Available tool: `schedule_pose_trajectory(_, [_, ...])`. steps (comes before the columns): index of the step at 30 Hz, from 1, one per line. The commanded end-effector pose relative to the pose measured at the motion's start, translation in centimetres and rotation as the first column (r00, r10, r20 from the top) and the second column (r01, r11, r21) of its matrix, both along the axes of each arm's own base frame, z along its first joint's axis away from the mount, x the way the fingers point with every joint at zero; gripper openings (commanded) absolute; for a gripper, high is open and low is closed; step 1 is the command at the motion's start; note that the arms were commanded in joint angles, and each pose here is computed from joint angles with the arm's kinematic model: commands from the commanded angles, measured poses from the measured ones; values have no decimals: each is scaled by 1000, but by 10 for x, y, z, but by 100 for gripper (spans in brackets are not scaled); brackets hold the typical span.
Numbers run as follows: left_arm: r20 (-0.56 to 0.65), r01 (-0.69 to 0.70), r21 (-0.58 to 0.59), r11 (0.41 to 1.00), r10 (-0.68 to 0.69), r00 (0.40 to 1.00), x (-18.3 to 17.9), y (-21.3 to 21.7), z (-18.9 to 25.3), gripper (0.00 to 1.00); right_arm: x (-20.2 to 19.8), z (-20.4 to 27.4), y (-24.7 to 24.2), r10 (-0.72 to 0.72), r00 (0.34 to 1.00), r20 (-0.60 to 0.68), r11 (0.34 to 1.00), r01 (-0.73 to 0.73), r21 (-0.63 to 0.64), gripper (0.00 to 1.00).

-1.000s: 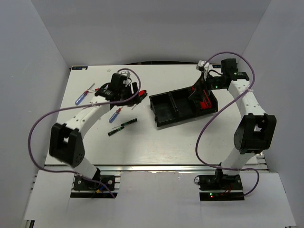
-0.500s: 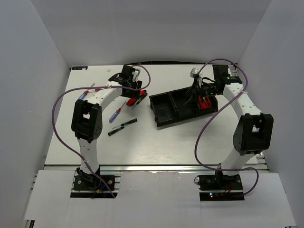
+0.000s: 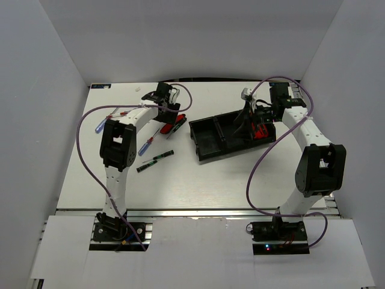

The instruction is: Sort the tools into containers

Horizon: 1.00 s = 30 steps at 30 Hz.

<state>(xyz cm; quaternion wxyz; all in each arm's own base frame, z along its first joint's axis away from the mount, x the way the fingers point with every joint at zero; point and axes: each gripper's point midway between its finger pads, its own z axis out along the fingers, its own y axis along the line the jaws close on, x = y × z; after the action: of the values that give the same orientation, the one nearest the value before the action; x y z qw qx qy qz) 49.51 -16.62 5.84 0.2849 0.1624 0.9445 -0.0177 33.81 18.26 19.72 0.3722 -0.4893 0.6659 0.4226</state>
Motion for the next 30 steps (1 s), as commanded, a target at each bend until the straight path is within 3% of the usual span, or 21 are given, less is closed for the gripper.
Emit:
schedule_pose_trajectory(1, [32, 24, -28, 999, -23, 999, 9, -7, 13, 72, -3, 21, 4, 20, 997, 71, 999, -23, 35, 90])
schedule_pose_trajectory(18, [-37, -28, -61, 998, 26, 999, 15, -9, -26, 64, -1, 24, 4, 21, 998, 63, 999, -24, 39, 89])
schedule_pose_trajectory(21, [-40, -46, -65, 997, 43, 998, 16, -7, -28, 59, -3, 24, 4, 25, 998, 61, 999, -27, 35, 89])
schedule_pose_trajectory(30, [7, -91, -89, 992, 92, 996, 27, -7, -7, 33, -7, 25, 2, 34, 998, 58, 999, -35, 16, 89])
